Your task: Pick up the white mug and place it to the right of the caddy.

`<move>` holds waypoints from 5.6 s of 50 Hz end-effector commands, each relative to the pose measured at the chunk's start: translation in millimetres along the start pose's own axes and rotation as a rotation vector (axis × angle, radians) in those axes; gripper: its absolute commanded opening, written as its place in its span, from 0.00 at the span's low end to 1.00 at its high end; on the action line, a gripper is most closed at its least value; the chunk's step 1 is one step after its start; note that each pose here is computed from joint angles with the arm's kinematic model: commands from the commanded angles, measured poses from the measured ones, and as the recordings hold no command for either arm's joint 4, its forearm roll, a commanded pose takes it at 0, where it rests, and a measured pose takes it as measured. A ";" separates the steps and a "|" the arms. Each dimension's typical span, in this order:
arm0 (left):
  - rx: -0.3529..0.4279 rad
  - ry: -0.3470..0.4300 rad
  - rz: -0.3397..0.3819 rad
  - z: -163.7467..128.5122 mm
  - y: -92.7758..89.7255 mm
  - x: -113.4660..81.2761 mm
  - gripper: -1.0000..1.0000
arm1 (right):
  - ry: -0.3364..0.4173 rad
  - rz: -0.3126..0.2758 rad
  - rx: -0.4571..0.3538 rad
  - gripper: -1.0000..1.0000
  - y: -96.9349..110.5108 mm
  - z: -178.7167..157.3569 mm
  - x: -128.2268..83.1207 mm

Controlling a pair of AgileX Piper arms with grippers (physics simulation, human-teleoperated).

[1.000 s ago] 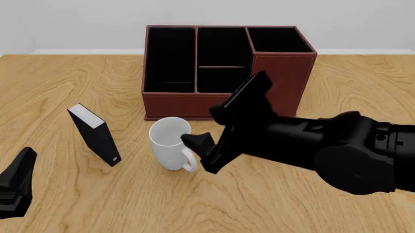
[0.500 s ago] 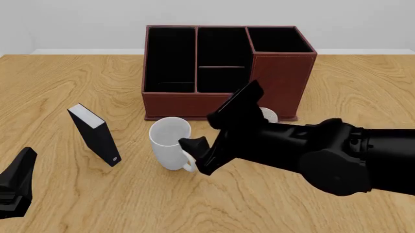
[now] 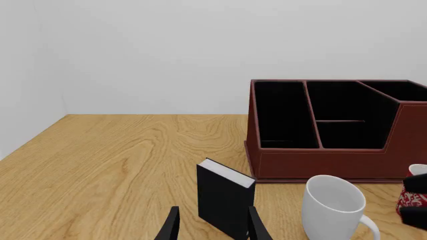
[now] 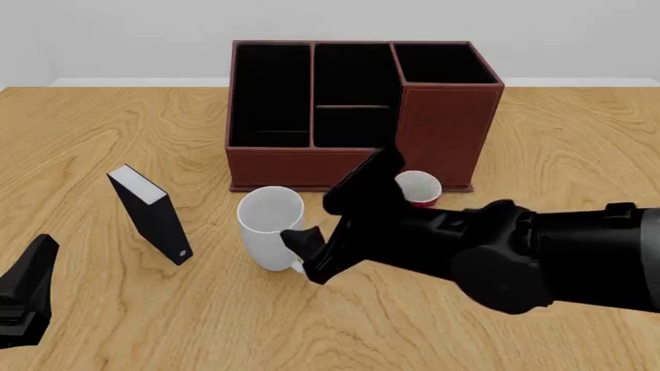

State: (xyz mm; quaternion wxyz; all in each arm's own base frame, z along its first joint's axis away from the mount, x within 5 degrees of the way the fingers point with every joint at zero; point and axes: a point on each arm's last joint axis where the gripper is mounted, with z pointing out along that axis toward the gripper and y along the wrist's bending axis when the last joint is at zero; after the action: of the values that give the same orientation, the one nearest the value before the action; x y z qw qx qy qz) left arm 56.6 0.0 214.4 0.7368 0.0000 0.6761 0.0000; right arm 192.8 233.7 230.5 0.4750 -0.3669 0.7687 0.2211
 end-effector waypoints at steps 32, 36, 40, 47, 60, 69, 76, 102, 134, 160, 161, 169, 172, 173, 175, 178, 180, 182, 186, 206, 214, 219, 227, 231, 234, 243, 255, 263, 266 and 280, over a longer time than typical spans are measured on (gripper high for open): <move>0.000 0.000 0.000 0.0 0.0 0.0 1.00 | 0.055 0.047 0.001 1.00 0.1 25.9 22.5; 0.000 0.000 0.000 0.0 0.0 0.0 1.00 | 0.059 0.051 0.003 1.00 -0.5 27.6 23.9; 0.000 0.000 0.000 0.0 0.0 0.0 1.00 | 0.061 0.055 0.005 1.00 -1.2 29.3 24.9; 0.000 0.000 0.000 0.0 0.0 0.0 1.00 | 0.071 0.066 0.009 1.00 -2.3 34.6 30.4; 0.000 0.000 0.000 0.0 0.0 0.0 1.00 | 0.085 0.077 0.018 1.00 -5.3 40.2 38.4; 0.000 0.000 0.000 0.0 0.0 0.0 1.00 | 0.097 0.092 0.023 1.00 -6.9 45.4 45.9; 0.000 0.000 0.000 0.0 0.0 0.0 1.00 | 0.107 0.097 0.025 1.00 -7.7 49.7 49.6; 0.000 0.000 0.000 0.0 0.0 0.0 1.00 | 0.118 0.108 0.019 1.00 -4.8 60.0 54.5; 0.000 0.000 0.000 0.0 0.0 0.0 1.00 | 0.139 0.119 0.021 0.00 -5.2 72.8 63.6; 0.000 0.000 0.000 0.0 0.0 0.0 1.00 | 0.104 0.062 0.036 0.00 -12.7 61.3 54.5; 0.000 0.000 0.000 0.0 0.0 0.0 1.00 | 0.102 0.060 0.037 0.00 -13.3 60.2 53.9; 0.000 0.000 0.000 0.0 0.0 0.0 1.00 | 0.083 0.040 0.043 0.00 -15.9 51.0 47.3; 0.000 0.000 0.000 0.0 0.0 0.0 1.00 | 0.077 0.034 0.045 0.00 -16.6 48.0 44.9; 0.000 0.000 0.000 0.0 0.0 0.0 1.00 | 0.074 0.029 0.048 0.00 -17.7 46.6 43.9; 0.000 0.000 0.000 0.0 0.0 0.0 1.00 | 0.067 0.025 0.050 0.00 -18.2 43.2 41.1; 0.000 0.000 0.000 0.0 0.0 0.0 1.00 | 0.058 0.020 0.053 0.00 -19.3 38.6 37.9; 0.000 0.000 0.000 0.0 0.0 0.0 1.00 | 0.052 0.018 0.055 0.00 -19.7 35.3 35.3; 0.000 0.000 0.000 0.0 0.0 0.0 1.00 | 0.040 0.012 0.058 0.00 -20.6 29.1 30.8; 0.000 0.000 0.000 0.0 0.0 0.0 1.00 | 0.018 -0.008 0.062 0.00 -21.5 17.6 22.8; 0.000 0.000 0.000 0.0 0.0 0.0 1.00 | -0.070 -0.064 0.142 0.00 -40.5 -44.1 -9.4; 0.000 0.000 0.000 0.0 0.0 0.0 1.00 | -0.089 -0.057 0.166 0.00 -45.3 -58.0 -12.3; 0.000 0.000 0.000 0.0 0.0 0.0 1.00 | -0.104 -0.052 0.191 0.00 -50.0 -71.0 -15.5; 0.000 0.000 0.000 0.0 0.0 0.0 1.00 | -0.126 -0.051 0.222 0.00 -54.8 -88.0 -20.8; 0.000 0.000 0.000 0.0 0.0 0.0 1.00 | -0.129 -0.048 0.233 0.00 -56.6 -93.0 -21.4; 0.000 0.000 0.000 0.0 0.0 0.0 1.00 | -0.137 -0.048 0.247 0.00 -58.4 -99.5 -23.0; 0.000 0.000 0.000 0.0 0.0 0.0 1.00 | -0.155 -0.041 0.303 0.00 -66.7 -119.5 -24.4; 0.000 0.000 0.000 0.0 0.0 0.0 1.00 | -0.164 -0.019 0.374 0.00 -75.3 -140.4 -19.1; 0.000 0.000 0.000 0.0 0.0 0.0 1.00 | -0.166 0.005 0.430 0.00 -80.9 -155.6 -13.0; 0.000 0.000 0.000 0.0 0.0 0.0 1.00 | -0.161 0.013 0.456 0.00 -83.3 -160.8 -8.1; 0.000 0.000 0.000 0.0 0.0 0.0 1.00 | -0.145 0.053 0.564 0.00 -93.0 -181.0 4.5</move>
State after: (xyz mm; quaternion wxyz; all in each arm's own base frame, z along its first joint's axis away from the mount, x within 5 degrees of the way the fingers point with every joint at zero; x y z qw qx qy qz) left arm 56.6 0.0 214.4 0.7368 0.0000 0.6761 0.0000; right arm 166.8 65.7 309.7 0.6021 -0.2195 0.7655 0.0578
